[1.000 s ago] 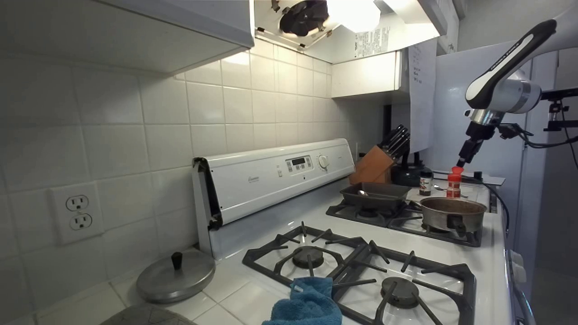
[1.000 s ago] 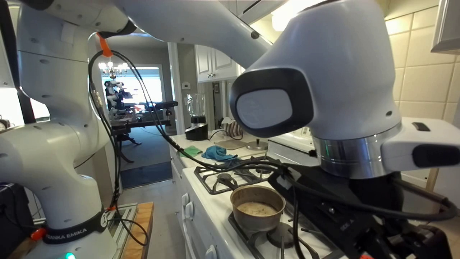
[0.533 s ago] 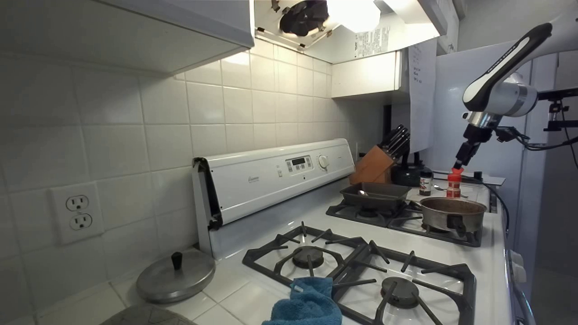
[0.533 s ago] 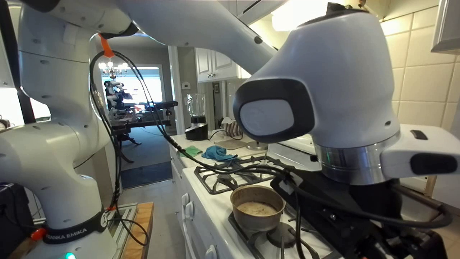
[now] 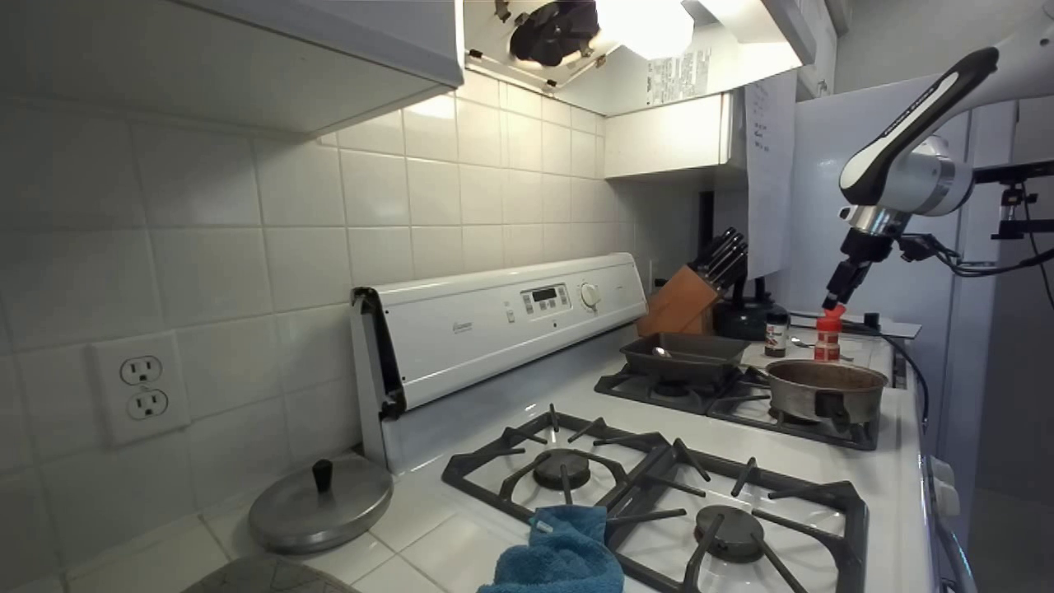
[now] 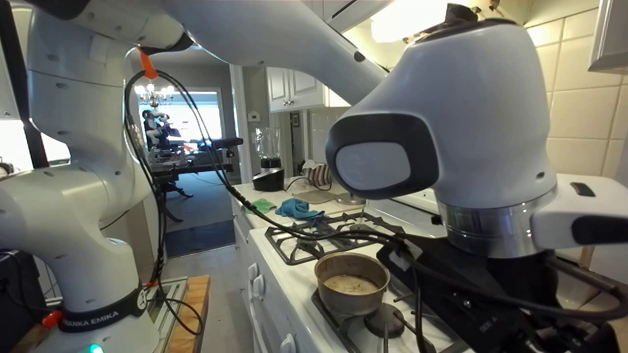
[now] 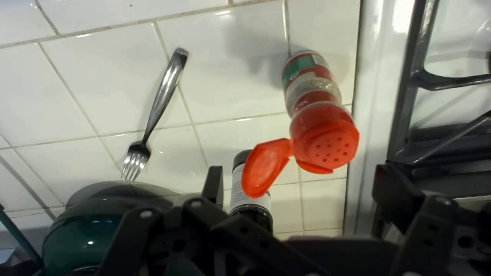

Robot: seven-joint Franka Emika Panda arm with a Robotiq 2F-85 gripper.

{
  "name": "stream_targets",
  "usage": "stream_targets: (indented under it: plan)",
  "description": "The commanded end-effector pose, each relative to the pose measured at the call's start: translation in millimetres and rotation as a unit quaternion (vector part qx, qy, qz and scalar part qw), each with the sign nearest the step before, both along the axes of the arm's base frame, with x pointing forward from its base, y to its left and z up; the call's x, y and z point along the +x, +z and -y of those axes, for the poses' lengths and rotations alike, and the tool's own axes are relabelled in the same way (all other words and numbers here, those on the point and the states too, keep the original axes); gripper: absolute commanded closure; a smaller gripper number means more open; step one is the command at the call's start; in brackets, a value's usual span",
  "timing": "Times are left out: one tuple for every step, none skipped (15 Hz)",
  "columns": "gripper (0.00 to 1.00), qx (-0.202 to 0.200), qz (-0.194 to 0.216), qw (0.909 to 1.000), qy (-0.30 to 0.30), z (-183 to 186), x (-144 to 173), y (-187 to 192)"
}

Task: Close the spice shaker

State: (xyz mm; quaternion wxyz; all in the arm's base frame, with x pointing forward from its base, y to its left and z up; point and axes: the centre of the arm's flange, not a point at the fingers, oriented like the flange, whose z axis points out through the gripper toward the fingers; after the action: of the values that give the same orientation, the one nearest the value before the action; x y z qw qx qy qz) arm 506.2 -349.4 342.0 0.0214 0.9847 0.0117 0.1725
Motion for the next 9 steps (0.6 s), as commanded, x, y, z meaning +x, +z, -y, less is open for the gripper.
stream_targets:
  plan:
    - [0.0, 0.008, 0.015, 0.9998, 0.006, 7.9, 8.5, -3.3]
    - [0.0, 0.009, 0.015, 0.9998, 0.006, 7.6, 9.7, -3.7]
    - [0.0, 0.01, 0.016, 0.9998, 0.007, 7.0, 10.6, -4.1]
    - [0.0, 0.013, 0.016, 0.9998, 0.007, 6.6, 11.2, -4.3]
    - [0.0, 0.014, 0.017, 0.9997, 0.007, 6.2, 12.0, -4.5]
    - [0.0, 0.017, 0.018, 0.9997, 0.006, 5.6, 12.8, -4.8]
    - [0.0, 0.019, 0.019, 0.9996, 0.006, 5.1, 13.3, -5.0]
    - [0.0, 0.021, 0.021, 0.9995, 0.006, 4.3, 13.4, -5.0]
    - [0.0, 0.024, 0.023, 0.9994, 0.006, 3.7, 13.9, -4.4]
